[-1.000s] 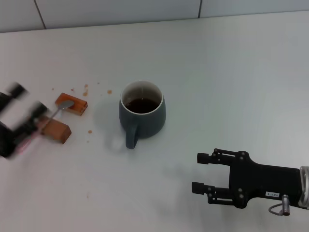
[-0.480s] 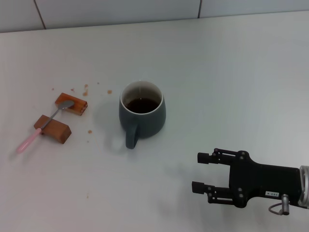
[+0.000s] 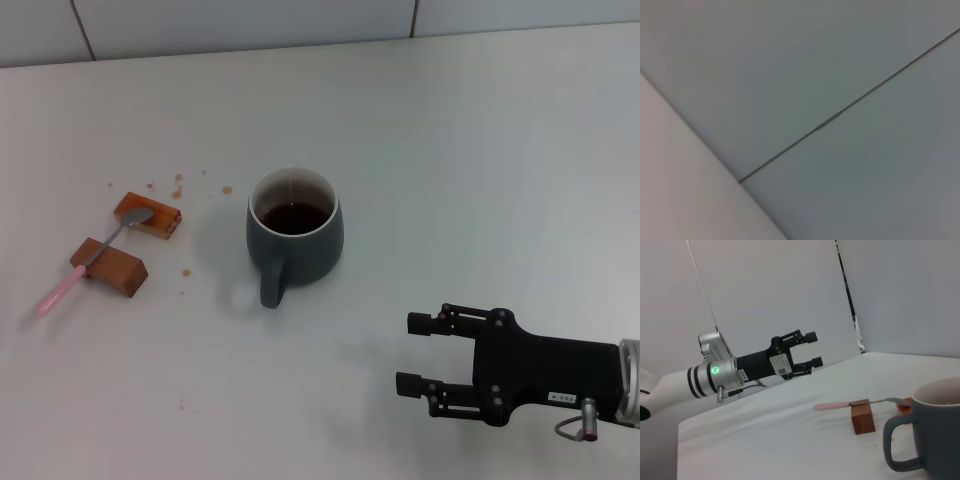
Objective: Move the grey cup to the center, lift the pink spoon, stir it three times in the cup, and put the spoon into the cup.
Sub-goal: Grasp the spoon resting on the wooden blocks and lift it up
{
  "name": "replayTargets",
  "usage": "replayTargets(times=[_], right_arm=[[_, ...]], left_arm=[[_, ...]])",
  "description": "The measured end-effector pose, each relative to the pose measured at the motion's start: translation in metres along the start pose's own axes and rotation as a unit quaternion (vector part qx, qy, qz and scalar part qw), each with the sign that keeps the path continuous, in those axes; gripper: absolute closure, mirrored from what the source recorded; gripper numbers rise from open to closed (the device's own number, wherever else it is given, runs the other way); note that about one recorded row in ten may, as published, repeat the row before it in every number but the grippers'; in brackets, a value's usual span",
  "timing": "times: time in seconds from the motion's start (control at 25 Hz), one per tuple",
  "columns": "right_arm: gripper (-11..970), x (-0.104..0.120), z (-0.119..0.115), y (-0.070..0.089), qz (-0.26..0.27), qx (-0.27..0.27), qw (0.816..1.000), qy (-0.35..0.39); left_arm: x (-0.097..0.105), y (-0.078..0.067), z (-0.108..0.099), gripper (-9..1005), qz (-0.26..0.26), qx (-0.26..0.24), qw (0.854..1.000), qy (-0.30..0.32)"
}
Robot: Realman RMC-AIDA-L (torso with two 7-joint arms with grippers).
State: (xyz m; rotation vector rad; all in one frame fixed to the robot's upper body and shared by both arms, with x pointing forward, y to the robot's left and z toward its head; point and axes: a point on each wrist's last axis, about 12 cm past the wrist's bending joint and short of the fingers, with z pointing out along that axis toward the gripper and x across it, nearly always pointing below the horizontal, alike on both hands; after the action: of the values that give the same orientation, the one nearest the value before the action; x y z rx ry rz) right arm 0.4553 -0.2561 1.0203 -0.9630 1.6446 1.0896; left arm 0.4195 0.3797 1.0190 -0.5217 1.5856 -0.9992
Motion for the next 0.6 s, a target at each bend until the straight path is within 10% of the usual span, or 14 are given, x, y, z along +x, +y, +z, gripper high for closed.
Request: replayTargets(times=[0.6], right_arm=[[214, -0.0019, 0.0011, -0.0017, -0.007, 0.001, 1.0, -0.003]], left_arm=[[0.0087, 0.0045, -0.0027, 197, -0.016, -0.021, 0.999, 0.026]])
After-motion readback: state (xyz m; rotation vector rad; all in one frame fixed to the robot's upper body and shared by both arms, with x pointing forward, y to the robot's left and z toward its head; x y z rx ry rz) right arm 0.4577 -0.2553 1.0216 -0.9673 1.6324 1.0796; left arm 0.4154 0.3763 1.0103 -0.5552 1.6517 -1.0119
